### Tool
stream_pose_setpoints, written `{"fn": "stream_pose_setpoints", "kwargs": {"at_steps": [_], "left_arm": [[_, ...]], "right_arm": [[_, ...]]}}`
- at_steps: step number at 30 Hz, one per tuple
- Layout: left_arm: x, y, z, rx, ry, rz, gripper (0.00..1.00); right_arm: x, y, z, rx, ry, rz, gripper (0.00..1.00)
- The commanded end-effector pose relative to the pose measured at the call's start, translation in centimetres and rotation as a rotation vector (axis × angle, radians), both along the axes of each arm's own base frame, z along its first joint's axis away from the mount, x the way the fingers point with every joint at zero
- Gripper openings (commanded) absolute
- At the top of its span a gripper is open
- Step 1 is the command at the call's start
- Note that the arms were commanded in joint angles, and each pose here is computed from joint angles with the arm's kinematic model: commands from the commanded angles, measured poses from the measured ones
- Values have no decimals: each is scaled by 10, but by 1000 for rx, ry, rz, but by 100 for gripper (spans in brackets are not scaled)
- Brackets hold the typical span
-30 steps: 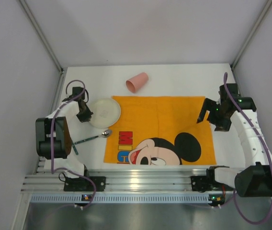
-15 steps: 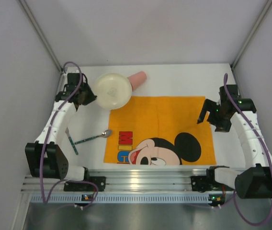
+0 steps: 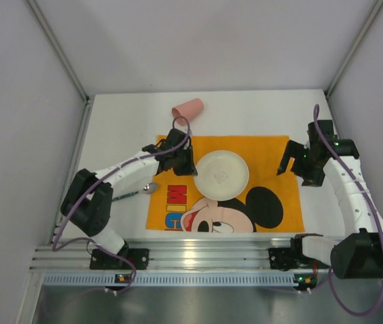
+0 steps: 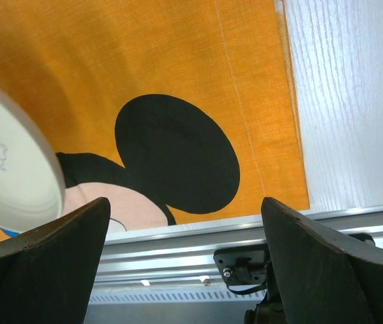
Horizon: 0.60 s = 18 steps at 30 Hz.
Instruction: Set the dinner table for one person
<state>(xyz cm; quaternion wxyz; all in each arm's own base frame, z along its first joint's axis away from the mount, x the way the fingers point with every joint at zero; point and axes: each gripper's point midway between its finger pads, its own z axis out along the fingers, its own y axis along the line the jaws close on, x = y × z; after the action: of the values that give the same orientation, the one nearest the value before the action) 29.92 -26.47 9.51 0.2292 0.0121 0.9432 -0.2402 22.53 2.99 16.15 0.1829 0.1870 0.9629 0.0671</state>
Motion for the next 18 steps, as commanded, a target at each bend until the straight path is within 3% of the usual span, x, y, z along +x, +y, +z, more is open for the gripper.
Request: {"fn": "stream_pose_setpoints", "kwargs": {"at_steps": [1, 4, 5, 6, 7, 10, 18], "left_arm": [[18, -20, 1, -27, -61, 12, 0], [17, -12, -16, 33, -40, 39, 50], [15, -9, -19, 49, -35, 42, 61], [15, -5, -17, 60, -47, 50, 81], [16, -2, -14, 67, -60, 57, 89], [26, 13, -7, 125, -118, 104, 98], [66, 49, -29, 181, -77, 215, 96]], "right_arm": [[2, 2, 1, 4, -23, 16, 94], [0, 2, 3, 4, -35, 13, 95], [-1, 2, 3, 4, -35, 13, 94], [-2, 2, 4, 3, -40, 11, 94], [-2, 2, 5, 4, -41, 11, 95], [-3, 3, 6, 10, -45, 5, 94], [11, 11, 16, 47, -70, 21, 94]]}}
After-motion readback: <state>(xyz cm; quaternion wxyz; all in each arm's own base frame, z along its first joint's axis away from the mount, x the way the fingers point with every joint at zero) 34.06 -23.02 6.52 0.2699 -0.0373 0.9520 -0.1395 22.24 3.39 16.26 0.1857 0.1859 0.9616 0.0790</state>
